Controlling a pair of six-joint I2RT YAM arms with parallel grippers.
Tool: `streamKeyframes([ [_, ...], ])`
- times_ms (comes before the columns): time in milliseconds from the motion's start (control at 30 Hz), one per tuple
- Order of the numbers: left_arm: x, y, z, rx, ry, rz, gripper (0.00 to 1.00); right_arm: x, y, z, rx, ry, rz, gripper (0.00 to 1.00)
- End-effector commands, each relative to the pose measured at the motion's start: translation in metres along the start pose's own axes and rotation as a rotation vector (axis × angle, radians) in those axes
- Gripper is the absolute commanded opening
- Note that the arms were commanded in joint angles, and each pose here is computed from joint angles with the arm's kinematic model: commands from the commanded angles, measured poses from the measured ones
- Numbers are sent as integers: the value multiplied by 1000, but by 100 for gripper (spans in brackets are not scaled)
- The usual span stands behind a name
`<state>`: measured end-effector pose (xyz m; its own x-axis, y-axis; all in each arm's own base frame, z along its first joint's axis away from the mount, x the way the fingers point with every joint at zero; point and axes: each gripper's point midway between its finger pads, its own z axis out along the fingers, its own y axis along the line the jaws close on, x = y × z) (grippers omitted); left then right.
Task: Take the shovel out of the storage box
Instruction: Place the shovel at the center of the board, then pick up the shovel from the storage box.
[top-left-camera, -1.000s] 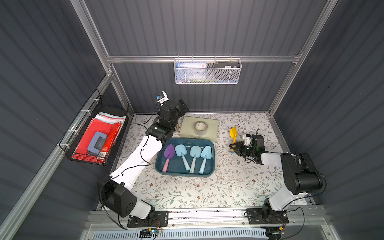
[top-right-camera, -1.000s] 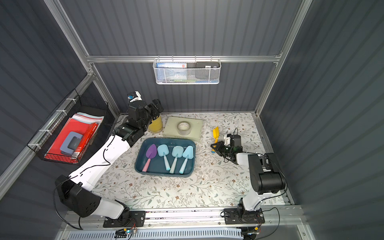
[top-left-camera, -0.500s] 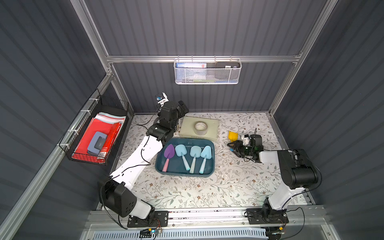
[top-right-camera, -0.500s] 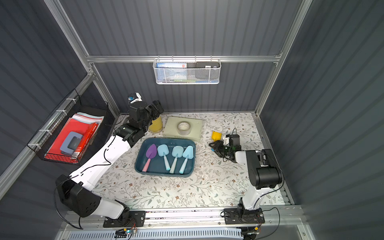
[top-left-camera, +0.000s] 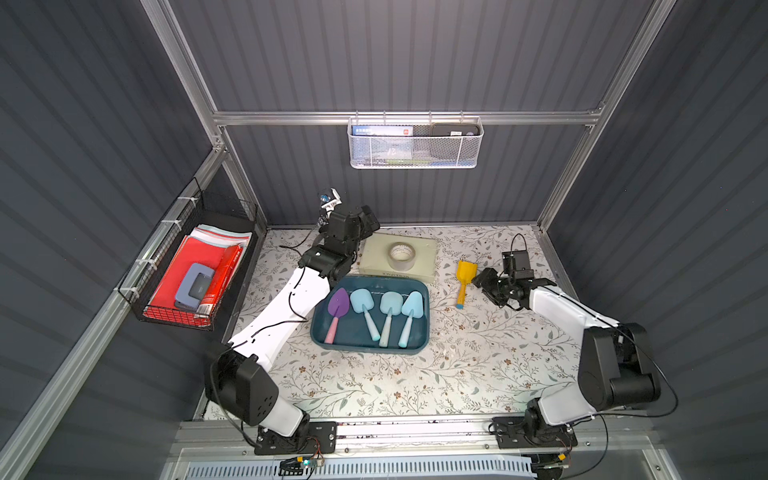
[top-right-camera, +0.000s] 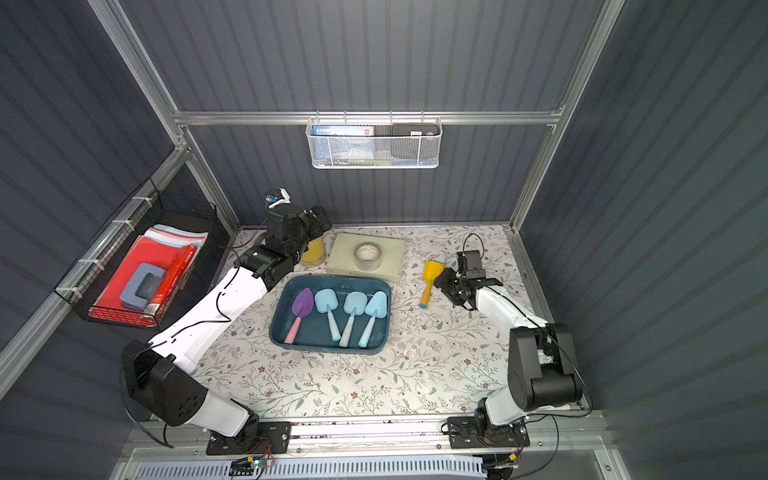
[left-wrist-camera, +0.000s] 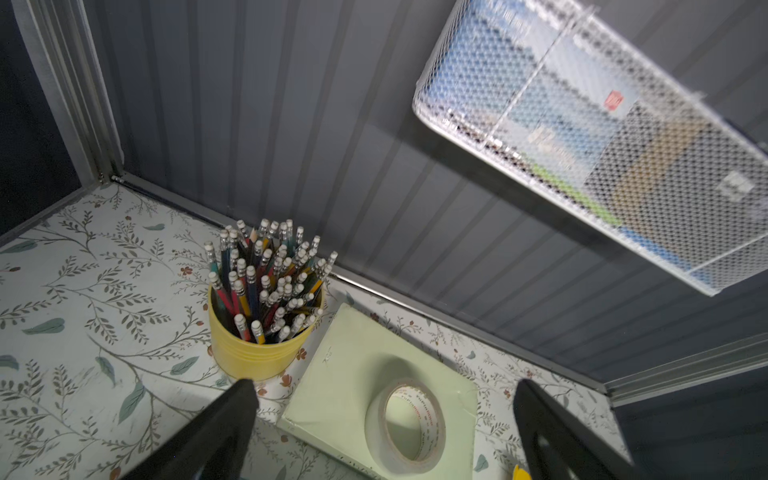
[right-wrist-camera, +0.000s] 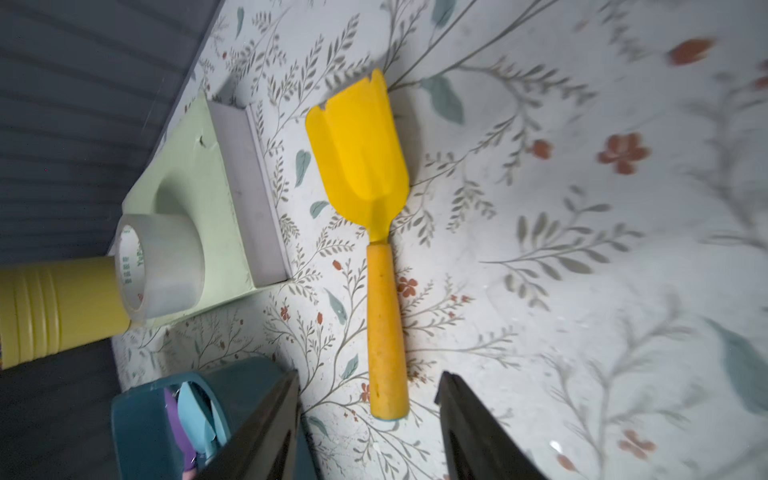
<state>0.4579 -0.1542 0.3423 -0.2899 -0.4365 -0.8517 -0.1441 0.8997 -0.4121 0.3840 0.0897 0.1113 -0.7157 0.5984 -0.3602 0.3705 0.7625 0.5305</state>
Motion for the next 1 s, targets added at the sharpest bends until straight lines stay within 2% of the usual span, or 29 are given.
streamKeyframes([
  [0, 41, 27, 16, -136, 142, 170, 99, 3, -39, -20, 223, -56, 1, 58],
  [67, 65, 43, 22, -202, 222, 234, 98, -1, -37, -29, 213, -97, 3, 58],
  [133, 79, 54, 26, -246, 255, 257, 95, -4, -33, -33, 186, -121, 0, 58],
  [233, 114, 67, 21, -255, 387, 268, 93, -6, -27, -34, 164, -126, -7, 58],
  [467, 172, 78, -8, -179, 553, 75, 88, 1, -19, -22, 129, -66, -21, 57],
  [500, 188, 87, -12, -187, 586, 63, 87, 2, -18, -21, 122, -63, -23, 57],
  [667, 230, 103, -16, -167, 652, 22, 83, 3, -13, -20, 100, -62, -33, 57],
  [967, 263, 117, -25, -145, 712, -14, 77, 10, -18, -18, 101, -52, -37, 57],
])
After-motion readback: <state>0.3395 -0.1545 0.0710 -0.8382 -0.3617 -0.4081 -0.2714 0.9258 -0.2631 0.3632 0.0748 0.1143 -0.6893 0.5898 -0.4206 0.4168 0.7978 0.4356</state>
